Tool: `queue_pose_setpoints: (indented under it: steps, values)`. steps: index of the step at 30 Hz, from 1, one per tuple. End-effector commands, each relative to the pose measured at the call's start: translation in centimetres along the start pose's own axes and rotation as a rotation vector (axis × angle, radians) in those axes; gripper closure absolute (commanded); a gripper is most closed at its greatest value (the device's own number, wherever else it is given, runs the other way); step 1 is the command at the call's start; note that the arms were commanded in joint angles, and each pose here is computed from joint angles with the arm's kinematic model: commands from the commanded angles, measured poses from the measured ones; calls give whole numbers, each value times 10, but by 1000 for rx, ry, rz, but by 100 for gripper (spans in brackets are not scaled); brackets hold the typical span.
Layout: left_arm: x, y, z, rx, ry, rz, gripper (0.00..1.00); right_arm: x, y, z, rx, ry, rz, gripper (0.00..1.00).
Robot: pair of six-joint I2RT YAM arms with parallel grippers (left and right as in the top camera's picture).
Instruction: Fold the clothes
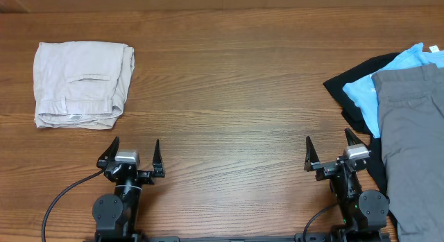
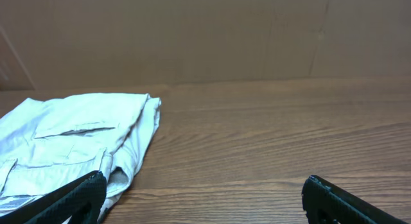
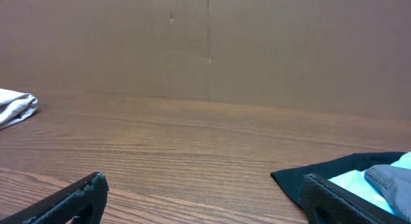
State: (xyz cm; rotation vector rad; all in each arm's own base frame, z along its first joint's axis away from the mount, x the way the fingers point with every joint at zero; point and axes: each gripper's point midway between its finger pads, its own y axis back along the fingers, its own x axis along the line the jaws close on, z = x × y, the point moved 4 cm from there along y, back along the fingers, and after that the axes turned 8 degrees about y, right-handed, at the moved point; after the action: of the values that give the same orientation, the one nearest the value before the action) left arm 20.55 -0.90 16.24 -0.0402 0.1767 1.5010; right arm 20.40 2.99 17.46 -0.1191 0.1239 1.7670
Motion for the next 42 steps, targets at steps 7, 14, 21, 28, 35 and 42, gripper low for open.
queue_pose_setpoints:
  steps: [7, 14, 21, 28, 35, 42]
  values:
    - [0, 0, -2, -5, -20, 4, 0, 1, 0, -2, -4, -2, 2, 0]
    - [0, 0, -2, -5, -20, 4, 0, 1, 0, -2, -4, -2, 2, 0]
    - [0, 0, -2, -5, -20, 4, 0, 1, 0, -2, -5, -2, 2, 0]
    - [0, 0, -2, -5, -19, 4, 0, 1, 0, -2, -5, -2, 2, 0]
    - [0, 0, -2, -5, -20, 4, 0, 0, 4, 34, -161, -103, 22, 0]
    - [0, 0, -2, -5, -20, 4, 0, -7, 24, 93, -200, -185, 20, 0]
